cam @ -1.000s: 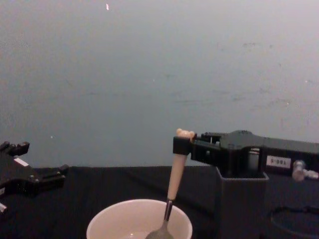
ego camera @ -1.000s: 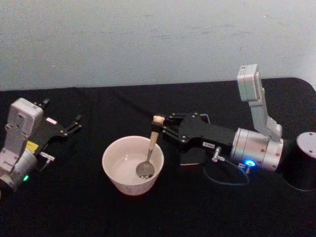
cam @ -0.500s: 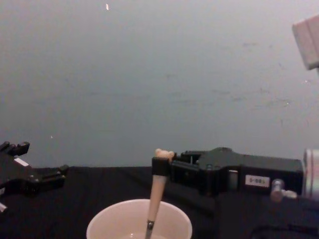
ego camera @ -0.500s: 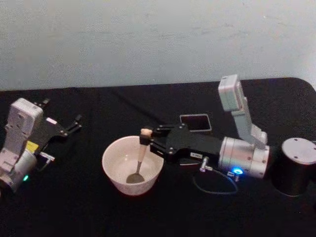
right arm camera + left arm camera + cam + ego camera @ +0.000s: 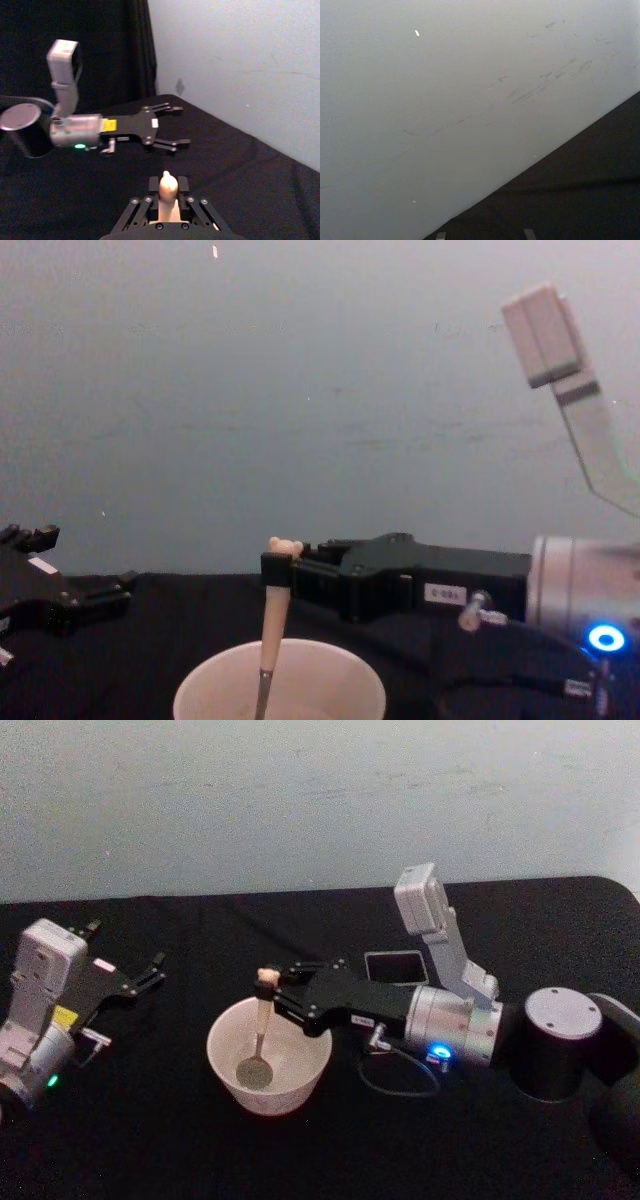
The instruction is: Pick up the stirring spoon with one hand, stir inside the cup, then place it back in its original position.
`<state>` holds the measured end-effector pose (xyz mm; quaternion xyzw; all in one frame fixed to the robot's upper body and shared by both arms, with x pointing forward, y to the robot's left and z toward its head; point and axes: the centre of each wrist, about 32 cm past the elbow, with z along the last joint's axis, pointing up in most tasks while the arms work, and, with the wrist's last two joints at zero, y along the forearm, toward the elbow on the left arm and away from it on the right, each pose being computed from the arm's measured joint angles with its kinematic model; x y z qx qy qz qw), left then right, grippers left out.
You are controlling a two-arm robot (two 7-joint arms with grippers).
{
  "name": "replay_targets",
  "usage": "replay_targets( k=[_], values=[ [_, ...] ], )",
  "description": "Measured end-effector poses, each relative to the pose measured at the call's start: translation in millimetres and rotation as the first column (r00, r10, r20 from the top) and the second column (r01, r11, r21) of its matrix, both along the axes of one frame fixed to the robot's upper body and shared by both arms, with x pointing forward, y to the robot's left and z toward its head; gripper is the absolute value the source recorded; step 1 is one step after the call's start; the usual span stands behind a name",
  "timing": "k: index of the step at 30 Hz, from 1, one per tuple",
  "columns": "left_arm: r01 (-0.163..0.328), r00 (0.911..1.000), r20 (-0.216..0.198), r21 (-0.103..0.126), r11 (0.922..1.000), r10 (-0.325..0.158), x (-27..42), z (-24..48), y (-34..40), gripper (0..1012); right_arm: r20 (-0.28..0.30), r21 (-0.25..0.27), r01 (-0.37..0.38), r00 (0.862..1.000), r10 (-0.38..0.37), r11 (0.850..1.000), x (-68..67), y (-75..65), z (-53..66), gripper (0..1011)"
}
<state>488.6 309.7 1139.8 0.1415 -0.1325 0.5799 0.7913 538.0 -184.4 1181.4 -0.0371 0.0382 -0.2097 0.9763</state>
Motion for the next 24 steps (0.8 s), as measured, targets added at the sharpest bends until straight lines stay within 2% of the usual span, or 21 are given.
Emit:
replay_targets(
  k=[7, 11, 17, 24],
  values=[
    [0.0, 1.0, 0.0, 0.0, 1.0, 0.0, 0.0, 0.0, 0.0, 1002, 0.014, -0.004, 0.063, 0.998, -0.063, 0.998, 15.4, 7.2, 0.6, 214],
    [0.0, 1.0, 0.0, 0.0, 1.0, 0.0, 0.0, 0.0, 0.0, 1001, 0.014, 0.0, 0.107, 0.994, -0.107, 0.994, 22.1, 6.2, 1.2, 214],
    [0.0, 1.0, 0.0, 0.0, 1.0, 0.0, 0.0, 0.0, 0.0, 1001, 0.014, -0.003, 0.148, 0.989, -0.148, 0.989, 27.5, -1.3, 2.1, 214],
    [0.0, 1.0, 0.0, 0.0, 1.0, 0.0, 0.0, 0.0, 0.0, 1001, 0.026, -0.023, 0.145, 0.989, -0.145, 0.989, 22.5, -16.2, 2.3, 214]
  ],
)
